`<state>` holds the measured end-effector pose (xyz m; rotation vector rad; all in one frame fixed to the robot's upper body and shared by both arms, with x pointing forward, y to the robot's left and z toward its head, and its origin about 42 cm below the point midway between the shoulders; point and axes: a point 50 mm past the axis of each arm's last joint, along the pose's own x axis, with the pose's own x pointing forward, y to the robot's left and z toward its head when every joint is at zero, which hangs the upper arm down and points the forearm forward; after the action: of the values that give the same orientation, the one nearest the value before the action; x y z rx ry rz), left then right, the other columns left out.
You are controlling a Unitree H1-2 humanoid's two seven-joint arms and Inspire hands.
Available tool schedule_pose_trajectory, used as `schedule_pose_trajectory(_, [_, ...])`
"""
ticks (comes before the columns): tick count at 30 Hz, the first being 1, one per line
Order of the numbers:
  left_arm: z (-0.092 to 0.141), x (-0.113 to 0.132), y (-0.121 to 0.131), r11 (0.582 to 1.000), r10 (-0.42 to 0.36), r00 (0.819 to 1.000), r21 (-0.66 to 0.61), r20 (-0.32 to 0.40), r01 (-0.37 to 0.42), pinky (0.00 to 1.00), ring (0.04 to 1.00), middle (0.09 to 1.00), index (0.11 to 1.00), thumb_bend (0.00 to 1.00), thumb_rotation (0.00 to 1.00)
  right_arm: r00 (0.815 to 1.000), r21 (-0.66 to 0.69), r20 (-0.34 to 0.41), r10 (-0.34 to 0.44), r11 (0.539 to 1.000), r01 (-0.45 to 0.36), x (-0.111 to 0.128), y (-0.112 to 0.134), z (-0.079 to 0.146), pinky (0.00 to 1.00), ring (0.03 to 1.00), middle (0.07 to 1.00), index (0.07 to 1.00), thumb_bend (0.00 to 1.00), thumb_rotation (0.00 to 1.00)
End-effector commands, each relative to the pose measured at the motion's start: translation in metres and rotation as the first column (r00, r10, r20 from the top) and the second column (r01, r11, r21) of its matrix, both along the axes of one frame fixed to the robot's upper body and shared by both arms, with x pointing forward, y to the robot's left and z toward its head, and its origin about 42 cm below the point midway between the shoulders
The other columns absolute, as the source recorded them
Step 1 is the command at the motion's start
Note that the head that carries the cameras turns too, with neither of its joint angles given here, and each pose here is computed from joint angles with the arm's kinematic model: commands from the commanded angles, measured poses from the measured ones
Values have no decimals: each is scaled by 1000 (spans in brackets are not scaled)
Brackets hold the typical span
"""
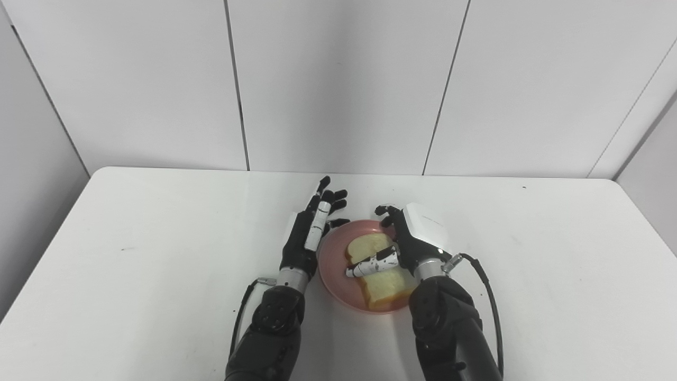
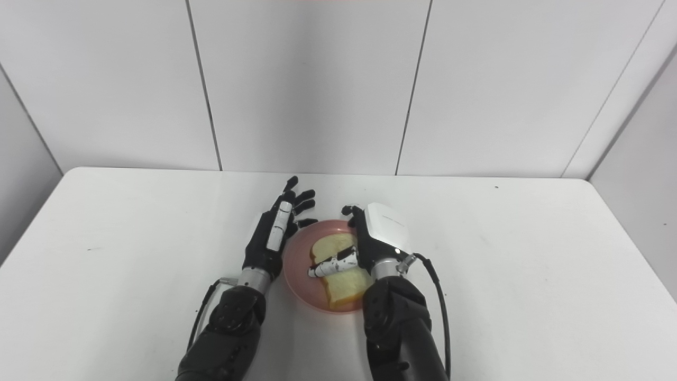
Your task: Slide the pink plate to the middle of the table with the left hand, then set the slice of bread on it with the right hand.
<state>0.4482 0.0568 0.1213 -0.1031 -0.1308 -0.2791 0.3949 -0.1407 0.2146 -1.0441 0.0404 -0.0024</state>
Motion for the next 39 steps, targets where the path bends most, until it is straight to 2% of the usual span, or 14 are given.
schedule_pose_trajectory(1, [-25, -14, 3, 1000, 6, 998, 10, -58, -6, 645, 845, 849, 937, 767, 938, 995, 14, 100, 8, 1000, -10, 3, 4, 19, 320, 500, 705, 757, 931, 313])
schedule_pose_trajectory(8, [-25, -14, 3, 1000, 1, 998, 8, -57, 0, 668, 832, 840, 941, 773, 928, 989, -1, 143, 32, 999, -32, 3, 4, 21, 366, 549, 729, 773, 949, 384])
schedule_pose_trajectory(9, [-25, -14, 3, 1000, 1, 998, 9, -58, -1, 672, 830, 839, 940, 774, 921, 988, -8, 146, 38, 999, -37, 3, 4, 21, 426, 604, 751, 781, 960, 413])
schedule_pose_trajectory(10, [-26, -14, 3, 1000, 1, 998, 11, -59, -1, 673, 830, 839, 940, 775, 920, 988, -12, 149, 42, 999, -41, 3, 3, 21, 442, 619, 757, 783, 962, 416])
schedule_pose_trajectory(14, [-26, -13, 4, 1000, -3, 998, 9, -65, 3, 683, 852, 851, 944, 773, 912, 986, -29, 157, 51, 998, -47, 3, 2, 19, 710, 814, 866, 825, 992, 438])
schedule_pose_trajectory(16, [-25, -13, 4, 1000, -4, 998, 5, -65, 5, 691, 866, 856, 948, 771, 910, 987, -44, 153, 51, 998, -44, 4, 1, 19, 880, 908, 929, 867, 1000, 465])
schedule_pose_trajectory(19, [-24, -12, 3, 1000, -4, 998, 10, -59, 5, 680, 859, 853, 948, 782, 923, 991, -81, 127, 50, 996, -40, 3, 0, 19, 985, 988, 990, 934, 1000, 515])
schedule_pose_trajectory(23, [-24, -12, 3, 1000, -7, 998, 3, -59, 8, 672, 839, 851, 948, 789, 922, 994, -114, 95, 49, 993, -38, 3, 1, 18, 1000, 1000, 1000, 971, 1000, 543])
schedule_pose_trajectory(28, [-23, -12, 3, 1000, -13, 998, -8, -61, 12, 671, 808, 845, 952, 800, 914, 997, -127, 61, 42, 991, -34, 3, 1, 17, 1000, 1000, 1000, 998, 1000, 521])
schedule_pose_trajectory(32, [-24, -13, 3, 1000, -15, 998, -12, -64, 14, 679, 815, 849, 954, 788, 913, 997, -134, 65, 37, 991, -28, 2, 0, 17, 1000, 1000, 1000, 999, 1000, 521])
schedule_pose_trajectory(35, [-22, -13, 4, 1000, -7, 998, -10, -56, 7, 682, 860, 862, 957, 743, 917, 990, -107, 136, 33, 994, -18, 2, -3, 18, 1000, 1000, 1000, 970, 1000, 579])
schedule_pose_trajectory(37, [-20, -13, 6, 1000, 5, 999, -18, -49, -6, 685, 868, 863, 959, 731, 916, 975, 17, 216, 44, 999, -49, 3, -10, 20, 990, 989, 991, 949, 965, 569])
schedule_pose_trajectory(38, [-20, -13, 6, 1000, 12, 999, -20, -46, -13, 681, 865, 861, 956, 743, 911, 969, 64, 242, 46, 996, -63, 4, -13, 20, 915, 959, 972, 933, 914, 582])
schedule_pose_trajectory(39, [-18, -13, 7, 999, 30, 999, -31, -36, -31, 680, 864, 860, 956, 747, 909, 960, 139, 273, 58, 985, -99, 7, -21, 20, 889, 949, 966, 927, 896, 586])
